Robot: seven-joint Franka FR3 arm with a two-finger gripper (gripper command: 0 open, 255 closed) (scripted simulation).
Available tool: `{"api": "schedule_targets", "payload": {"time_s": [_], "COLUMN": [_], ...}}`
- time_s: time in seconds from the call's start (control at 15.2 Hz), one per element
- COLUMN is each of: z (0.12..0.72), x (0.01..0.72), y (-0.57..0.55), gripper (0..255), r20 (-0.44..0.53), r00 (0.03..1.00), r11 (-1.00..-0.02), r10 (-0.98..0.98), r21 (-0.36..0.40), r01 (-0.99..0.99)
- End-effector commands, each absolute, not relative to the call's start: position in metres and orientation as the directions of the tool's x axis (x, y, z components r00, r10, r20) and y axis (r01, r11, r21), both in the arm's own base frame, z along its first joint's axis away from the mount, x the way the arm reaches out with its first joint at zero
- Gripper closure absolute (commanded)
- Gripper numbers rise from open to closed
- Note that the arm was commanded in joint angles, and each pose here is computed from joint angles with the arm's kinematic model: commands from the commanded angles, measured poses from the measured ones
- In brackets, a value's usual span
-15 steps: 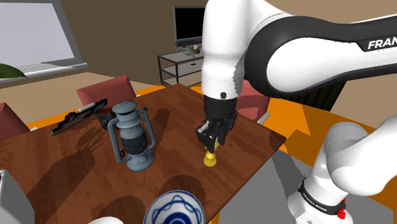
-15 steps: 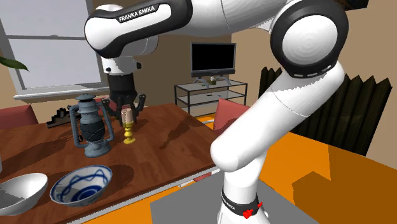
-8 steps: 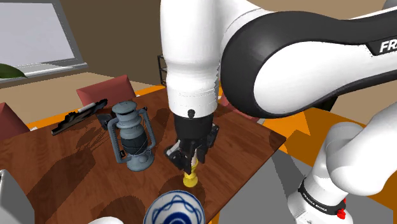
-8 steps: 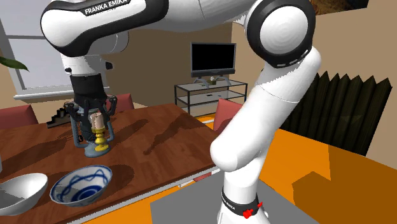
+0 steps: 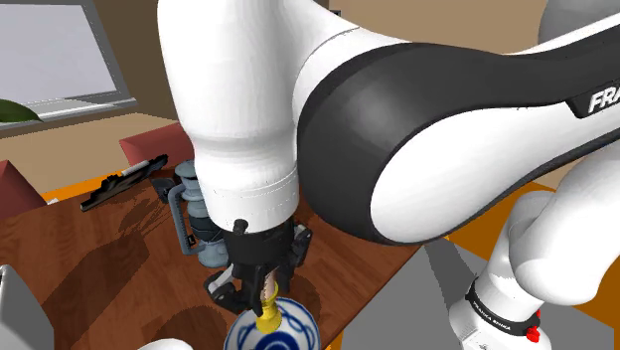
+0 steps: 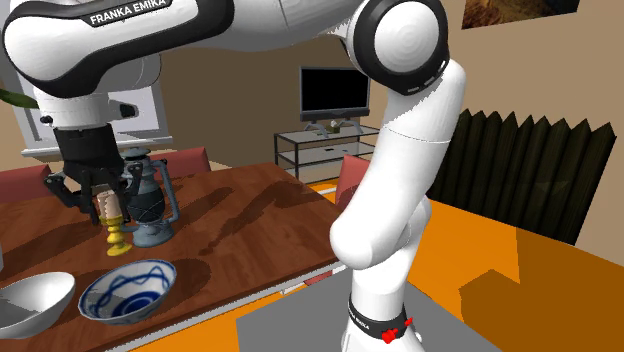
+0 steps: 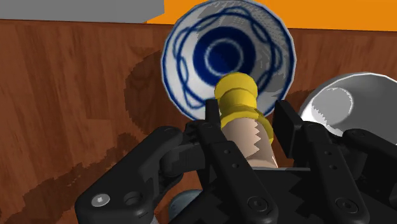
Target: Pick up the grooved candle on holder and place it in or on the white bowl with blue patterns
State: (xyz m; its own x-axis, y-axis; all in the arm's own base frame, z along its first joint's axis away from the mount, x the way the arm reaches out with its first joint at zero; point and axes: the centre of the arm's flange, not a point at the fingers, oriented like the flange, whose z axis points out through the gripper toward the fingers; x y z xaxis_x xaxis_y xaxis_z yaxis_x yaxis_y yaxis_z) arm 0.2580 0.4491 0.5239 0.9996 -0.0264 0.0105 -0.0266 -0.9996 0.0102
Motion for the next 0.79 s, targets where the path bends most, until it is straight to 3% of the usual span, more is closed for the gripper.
{"api": "schedule_targets", "payload": {"time_s": [0.0,0.73], "z": [0.514,0.456], "x": [0.259,0.259], "y": [0.45,0.45], "gripper": [255,255], "r20": [0.011,0.011], "r00": [1.0,1.0], "r11": [-1.0,-1.0], "r10": [-0.027,-0.027], "r21": [0.01,0.01], "r01": [-0.027,-0.027]}}
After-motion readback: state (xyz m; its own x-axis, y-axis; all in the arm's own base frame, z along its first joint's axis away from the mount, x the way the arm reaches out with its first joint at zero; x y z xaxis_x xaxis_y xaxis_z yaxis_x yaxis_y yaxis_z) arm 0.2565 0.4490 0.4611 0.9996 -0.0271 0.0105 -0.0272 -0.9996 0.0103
